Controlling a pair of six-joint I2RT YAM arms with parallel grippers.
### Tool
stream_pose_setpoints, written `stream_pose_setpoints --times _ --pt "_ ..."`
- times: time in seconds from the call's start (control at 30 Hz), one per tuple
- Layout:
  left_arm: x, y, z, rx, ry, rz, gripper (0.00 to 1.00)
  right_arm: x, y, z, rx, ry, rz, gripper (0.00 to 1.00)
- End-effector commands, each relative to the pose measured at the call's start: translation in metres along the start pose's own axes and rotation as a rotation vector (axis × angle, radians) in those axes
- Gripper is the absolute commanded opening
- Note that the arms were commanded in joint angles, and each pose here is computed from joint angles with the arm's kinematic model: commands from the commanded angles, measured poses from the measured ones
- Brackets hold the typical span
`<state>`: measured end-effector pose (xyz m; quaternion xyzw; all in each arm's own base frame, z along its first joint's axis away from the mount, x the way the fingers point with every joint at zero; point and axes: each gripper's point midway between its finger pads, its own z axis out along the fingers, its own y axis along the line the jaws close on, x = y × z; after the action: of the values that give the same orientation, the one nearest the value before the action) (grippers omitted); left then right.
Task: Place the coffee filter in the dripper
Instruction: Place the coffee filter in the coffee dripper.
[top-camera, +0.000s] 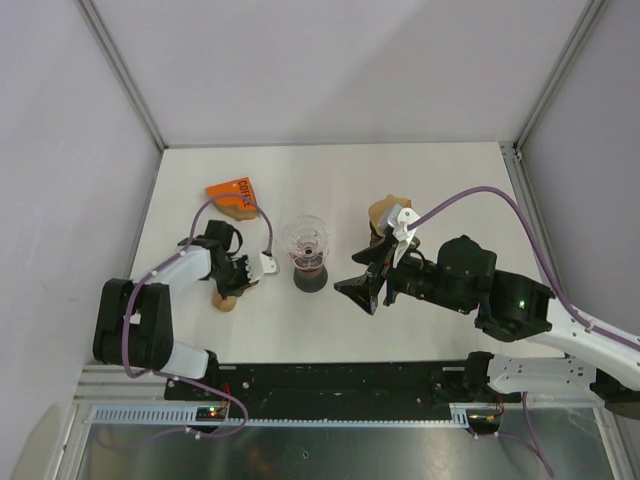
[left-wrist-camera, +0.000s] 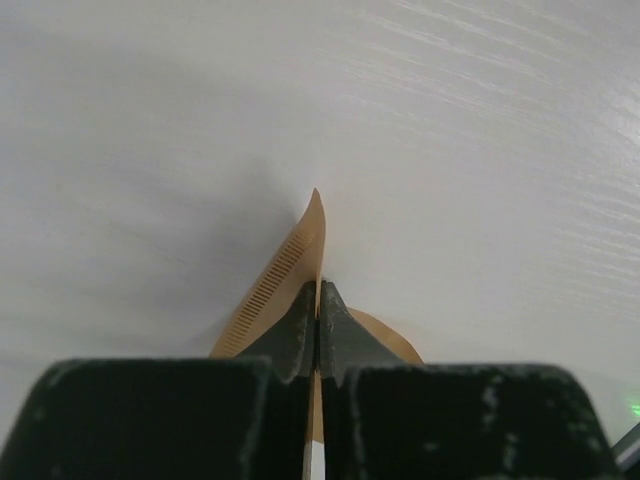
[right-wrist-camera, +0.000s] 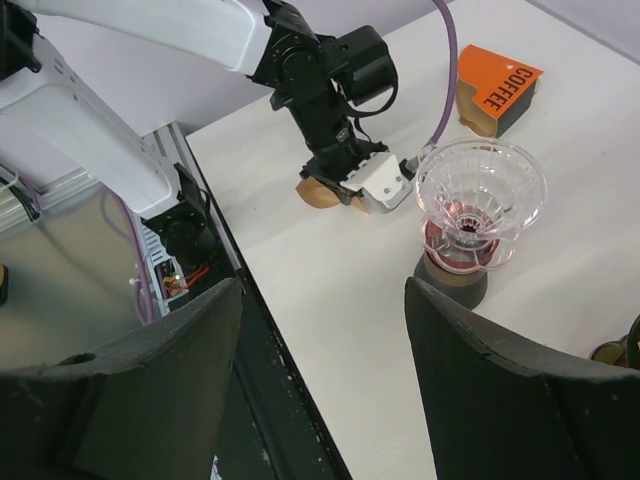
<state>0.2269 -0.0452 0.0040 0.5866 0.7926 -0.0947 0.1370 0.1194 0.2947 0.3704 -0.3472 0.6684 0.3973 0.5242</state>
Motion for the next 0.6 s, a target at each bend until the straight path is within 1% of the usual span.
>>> stream_pose_setpoints --times 0.0,0.07,0.13,0.23,0.33,0.4,0.47,0.57 --pt "-0.002 -0.010 0.004 0.077 -0.036 -0.122 0.00 -0.018 0.003 -0.005 -0.001 -0.069 0.024 0.70" --pt "-0.031 0.002 -0.034 0.053 -0.144 -0.155 0.00 -0.021 0.004 -0.006 -0.004 -0.079 0.031 0.70" --pt "-0.062 0.010 -0.085 0.004 -0.262 -0.166 0.00 -0.024 0.006 -0.008 -0.015 -0.090 0.033 0.70" --pt "-0.104 0.001 -0.159 -0.038 -0.415 -0.133 0.00 -0.029 0.011 -0.008 -0.035 -0.110 0.022 0.70" --pt "-0.148 -0.026 -0.235 -0.062 -0.593 -0.053 0.00 -0.034 0.018 -0.004 -0.069 -0.132 -0.014 0.71" --pt "-0.174 -0.053 -0.274 -0.050 -0.684 0.000 0.00 -0.039 0.025 0.002 -0.101 -0.146 -0.045 0.72" --pt "-0.196 -0.088 -0.301 -0.012 -0.755 0.085 0.00 -0.049 0.035 0.009 -0.152 -0.170 -0.085 0.74" --pt "-0.217 -0.147 -0.326 0.127 -0.858 0.215 0.00 -0.061 0.048 0.020 -0.223 -0.211 -0.149 0.81"
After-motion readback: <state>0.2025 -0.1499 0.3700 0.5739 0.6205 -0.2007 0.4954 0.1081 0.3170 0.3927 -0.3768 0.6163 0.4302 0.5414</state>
